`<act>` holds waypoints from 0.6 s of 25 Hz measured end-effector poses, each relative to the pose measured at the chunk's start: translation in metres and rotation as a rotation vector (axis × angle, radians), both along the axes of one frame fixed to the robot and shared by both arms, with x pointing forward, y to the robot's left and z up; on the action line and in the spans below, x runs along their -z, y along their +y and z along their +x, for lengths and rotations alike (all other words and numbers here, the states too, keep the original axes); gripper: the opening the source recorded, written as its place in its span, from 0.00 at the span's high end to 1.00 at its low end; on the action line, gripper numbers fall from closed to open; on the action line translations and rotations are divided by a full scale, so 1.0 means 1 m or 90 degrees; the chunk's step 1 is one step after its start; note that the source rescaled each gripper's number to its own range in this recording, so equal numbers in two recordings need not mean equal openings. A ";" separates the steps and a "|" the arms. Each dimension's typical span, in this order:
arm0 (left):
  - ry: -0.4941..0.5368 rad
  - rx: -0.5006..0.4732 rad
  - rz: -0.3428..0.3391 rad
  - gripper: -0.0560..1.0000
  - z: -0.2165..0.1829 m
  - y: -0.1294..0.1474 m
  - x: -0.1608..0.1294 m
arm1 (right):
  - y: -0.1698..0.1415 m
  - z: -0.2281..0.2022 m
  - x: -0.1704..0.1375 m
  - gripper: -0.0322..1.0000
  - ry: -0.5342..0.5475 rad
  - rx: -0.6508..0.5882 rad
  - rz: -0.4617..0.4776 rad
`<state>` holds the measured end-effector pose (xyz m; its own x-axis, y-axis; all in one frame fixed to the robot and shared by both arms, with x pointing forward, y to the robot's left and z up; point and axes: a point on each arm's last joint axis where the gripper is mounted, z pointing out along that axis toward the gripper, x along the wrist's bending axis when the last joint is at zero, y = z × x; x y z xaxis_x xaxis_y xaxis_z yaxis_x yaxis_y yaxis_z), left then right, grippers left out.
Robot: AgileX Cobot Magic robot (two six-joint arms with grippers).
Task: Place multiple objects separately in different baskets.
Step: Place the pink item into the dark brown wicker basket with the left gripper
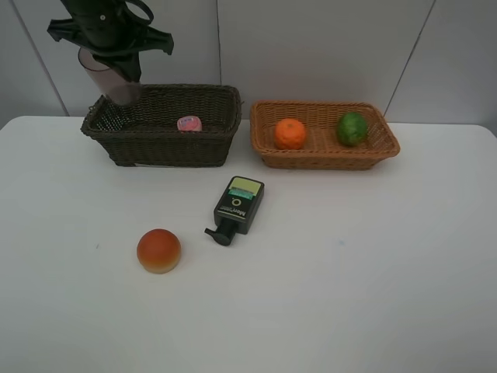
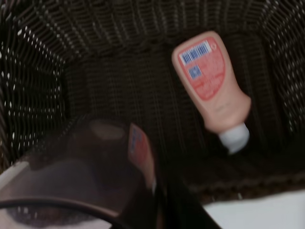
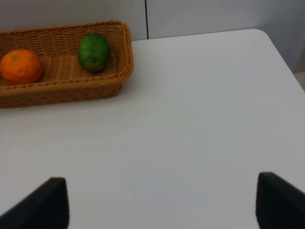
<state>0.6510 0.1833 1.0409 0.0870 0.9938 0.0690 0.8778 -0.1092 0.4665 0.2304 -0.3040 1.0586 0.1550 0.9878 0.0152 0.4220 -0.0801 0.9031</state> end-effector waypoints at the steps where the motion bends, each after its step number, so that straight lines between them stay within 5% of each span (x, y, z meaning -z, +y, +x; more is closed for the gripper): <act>1: -0.004 -0.002 -0.002 0.95 0.006 0.001 0.006 | 0.000 0.000 0.000 0.33 0.000 0.000 0.000; 15: -0.006 0.026 0.001 0.95 0.049 0.004 0.096 | 0.000 0.000 0.000 0.33 0.000 0.000 0.000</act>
